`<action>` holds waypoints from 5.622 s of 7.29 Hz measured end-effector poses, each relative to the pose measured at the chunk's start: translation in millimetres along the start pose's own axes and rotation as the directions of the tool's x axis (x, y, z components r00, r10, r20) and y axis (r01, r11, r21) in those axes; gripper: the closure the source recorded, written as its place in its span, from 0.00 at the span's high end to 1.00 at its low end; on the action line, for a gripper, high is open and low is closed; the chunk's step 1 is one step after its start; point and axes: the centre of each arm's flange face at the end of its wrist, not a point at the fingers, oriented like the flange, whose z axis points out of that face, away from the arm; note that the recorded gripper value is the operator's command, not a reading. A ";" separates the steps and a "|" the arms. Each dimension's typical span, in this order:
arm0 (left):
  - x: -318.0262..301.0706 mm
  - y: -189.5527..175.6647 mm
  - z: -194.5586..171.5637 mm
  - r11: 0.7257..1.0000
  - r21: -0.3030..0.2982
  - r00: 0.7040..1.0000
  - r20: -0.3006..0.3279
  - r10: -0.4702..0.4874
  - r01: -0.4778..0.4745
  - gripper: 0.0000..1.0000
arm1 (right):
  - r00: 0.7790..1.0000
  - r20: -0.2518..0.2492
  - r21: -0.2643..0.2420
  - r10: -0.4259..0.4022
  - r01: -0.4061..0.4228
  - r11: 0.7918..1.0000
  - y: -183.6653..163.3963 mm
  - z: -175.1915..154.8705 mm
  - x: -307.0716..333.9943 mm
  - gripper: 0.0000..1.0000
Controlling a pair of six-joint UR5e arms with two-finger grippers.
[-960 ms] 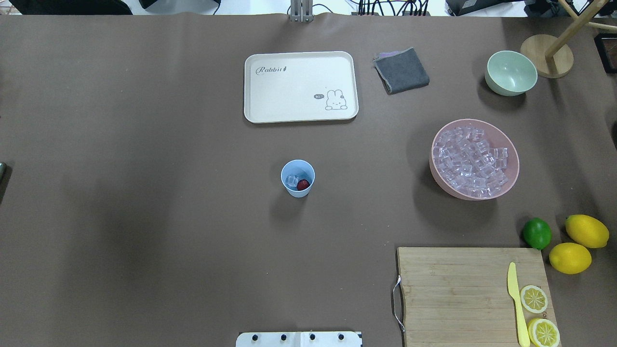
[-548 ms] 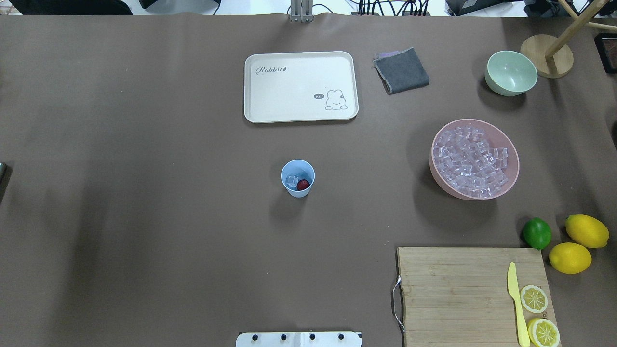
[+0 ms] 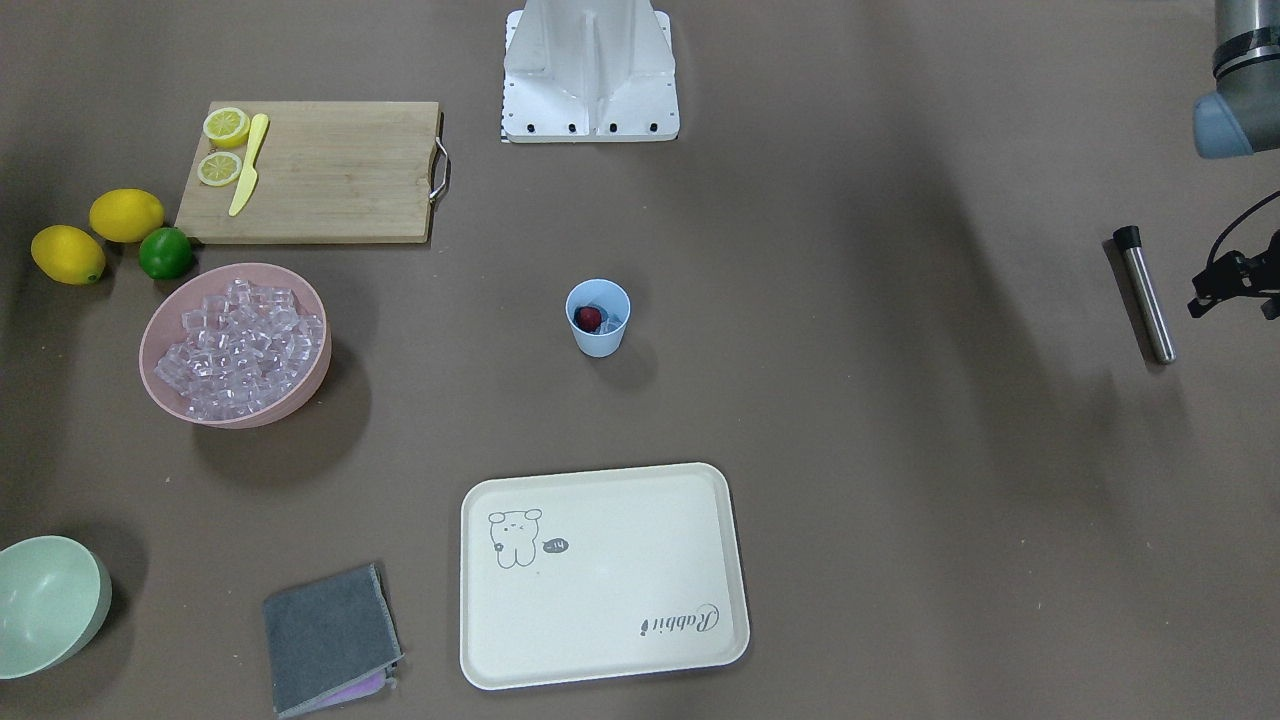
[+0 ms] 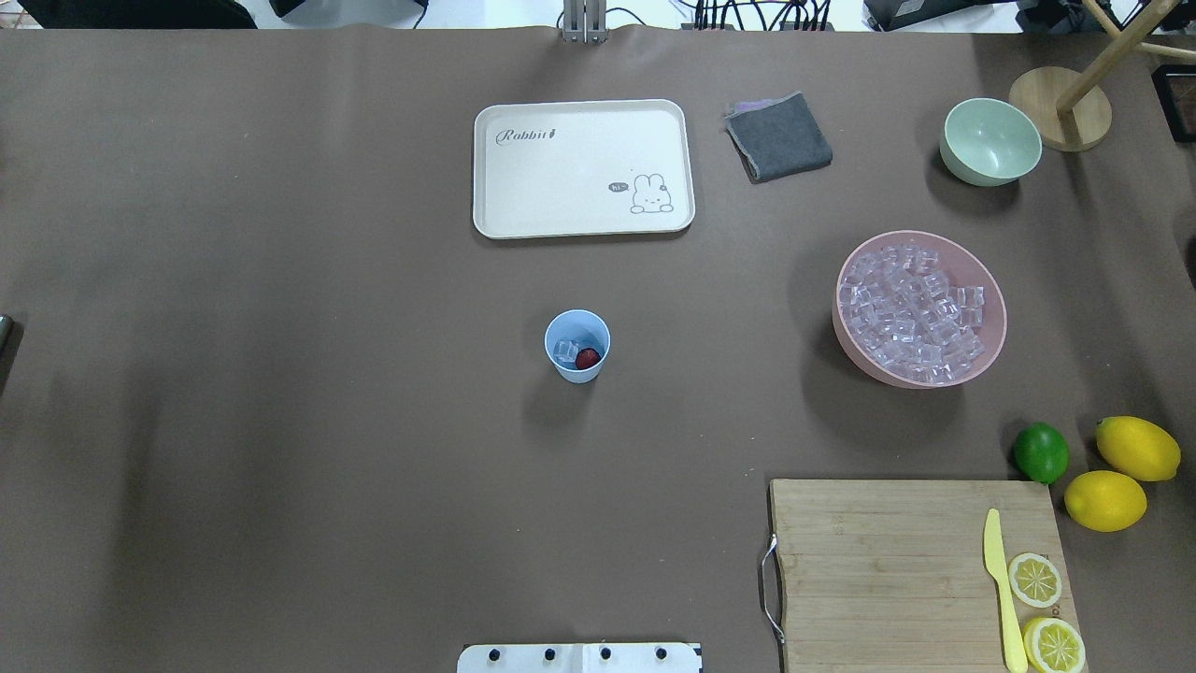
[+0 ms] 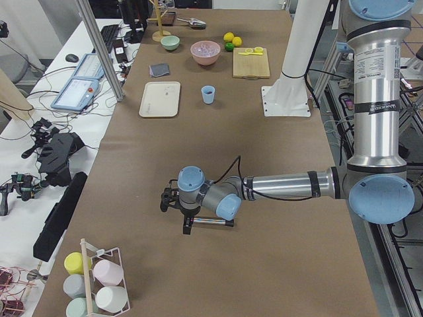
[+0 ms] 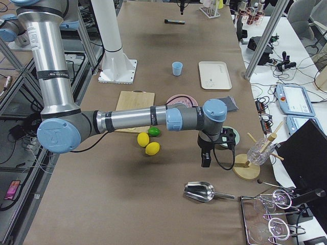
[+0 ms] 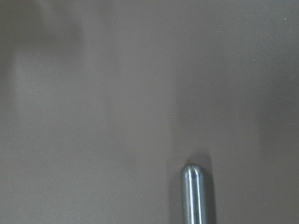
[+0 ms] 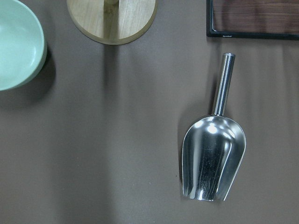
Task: Mash ice and strawberries in cup
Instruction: 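Grasp the metal pestle rod with the left gripper, then carry the upright metal pestle with the left gripper over the cup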
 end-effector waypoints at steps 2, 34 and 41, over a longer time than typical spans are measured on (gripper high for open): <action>23.9 -3.7 16.9 1.000 -0.011 0.999 -0.017 -0.028 0.028 0.98 | 1.000 0.000 0.006 -0.002 0.002 1.000 -0.9 -2.4 -2.0 1.00; 232.7 -110.3 -145.5 0.925 0.317 0.956 -0.134 0.261 -0.208 0.00 | 0.996 -0.026 0.007 0.082 -0.082 0.997 4.5 -36.0 15.1 1.00; 509.9 -56.1 -156.7 0.691 0.553 0.687 -0.266 0.676 -0.466 0.00 | 0.981 -0.042 -0.071 0.187 -0.190 0.979 25.6 -60.4 18.0 1.00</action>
